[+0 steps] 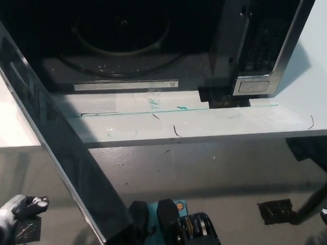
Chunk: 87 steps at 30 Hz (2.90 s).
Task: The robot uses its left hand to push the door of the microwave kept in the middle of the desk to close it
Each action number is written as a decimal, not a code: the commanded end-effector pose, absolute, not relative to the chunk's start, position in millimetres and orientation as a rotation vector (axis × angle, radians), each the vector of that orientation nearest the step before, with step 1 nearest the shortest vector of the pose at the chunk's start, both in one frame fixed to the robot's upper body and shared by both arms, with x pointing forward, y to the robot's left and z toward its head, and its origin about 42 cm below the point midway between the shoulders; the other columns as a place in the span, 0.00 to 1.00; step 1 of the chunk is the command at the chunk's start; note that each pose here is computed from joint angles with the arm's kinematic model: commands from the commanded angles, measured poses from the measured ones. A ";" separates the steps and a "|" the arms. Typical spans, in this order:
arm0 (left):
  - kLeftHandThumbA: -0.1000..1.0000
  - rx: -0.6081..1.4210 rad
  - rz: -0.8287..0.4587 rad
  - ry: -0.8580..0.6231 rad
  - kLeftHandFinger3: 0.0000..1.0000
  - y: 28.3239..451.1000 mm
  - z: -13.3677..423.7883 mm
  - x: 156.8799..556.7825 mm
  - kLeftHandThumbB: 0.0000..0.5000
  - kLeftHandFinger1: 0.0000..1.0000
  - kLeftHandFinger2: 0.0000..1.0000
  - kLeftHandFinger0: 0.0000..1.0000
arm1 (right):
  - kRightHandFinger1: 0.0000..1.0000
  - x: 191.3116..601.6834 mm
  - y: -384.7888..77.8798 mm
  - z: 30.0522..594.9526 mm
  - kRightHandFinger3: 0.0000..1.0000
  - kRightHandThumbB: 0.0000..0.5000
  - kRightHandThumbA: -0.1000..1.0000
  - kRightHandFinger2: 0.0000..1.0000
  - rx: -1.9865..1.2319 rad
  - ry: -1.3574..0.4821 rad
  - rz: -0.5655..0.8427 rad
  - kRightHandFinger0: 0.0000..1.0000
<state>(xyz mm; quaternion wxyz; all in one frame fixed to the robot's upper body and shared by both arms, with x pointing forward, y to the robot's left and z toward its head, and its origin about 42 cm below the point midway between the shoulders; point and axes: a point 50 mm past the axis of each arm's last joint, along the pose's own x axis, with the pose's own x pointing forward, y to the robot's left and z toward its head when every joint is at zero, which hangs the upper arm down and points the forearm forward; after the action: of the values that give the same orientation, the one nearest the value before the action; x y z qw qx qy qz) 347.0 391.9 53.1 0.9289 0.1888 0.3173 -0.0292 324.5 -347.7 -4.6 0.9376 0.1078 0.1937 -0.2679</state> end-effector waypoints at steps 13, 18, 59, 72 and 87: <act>0.00 1.038 -0.644 0.531 0.56 357.2 191.1 366.3 0.38 0.23 0.39 0.08 | 0.92 329.9 -356.9 6.8 1.00 0.24 0.24 0.95 0.222 0.325 -0.572 0.93; 0.00 1.090 -0.762 0.343 0.47 325.4 247.4 359.0 0.48 0.18 0.32 0.03 | 0.89 329.6 -357.3 3.2 1.00 0.25 0.23 0.92 0.210 0.332 -0.572 0.90; 0.00 1.235 -0.445 -0.383 0.47 243.7 397.9 410.4 0.44 0.19 0.32 0.05 | 0.80 302.7 -352.8 -16.6 0.90 0.22 0.17 0.82 0.197 0.362 -0.594 0.83; 0.00 1.256 -0.339 -0.430 0.47 236.2 421.5 480.4 0.49 0.21 0.30 0.08 | 0.74 295.8 -348.6 -21.4 0.89 0.22 0.16 0.77 0.200 0.385 -0.602 0.79; 0.00 1.175 -0.227 -0.421 0.50 255.0 420.5 483.5 0.47 0.34 0.43 0.26 | 0.75 289.1 -348.8 -23.3 0.89 0.23 0.15 0.79 0.195 0.388 -0.599 0.78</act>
<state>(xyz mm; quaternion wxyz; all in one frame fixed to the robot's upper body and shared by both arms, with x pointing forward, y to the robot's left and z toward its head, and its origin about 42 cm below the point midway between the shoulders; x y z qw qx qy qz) 493.4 232.6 376.7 0.7921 0.5566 -0.1331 -0.2124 281.2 -340.6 -36.0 0.9272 0.0948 0.2261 -0.2832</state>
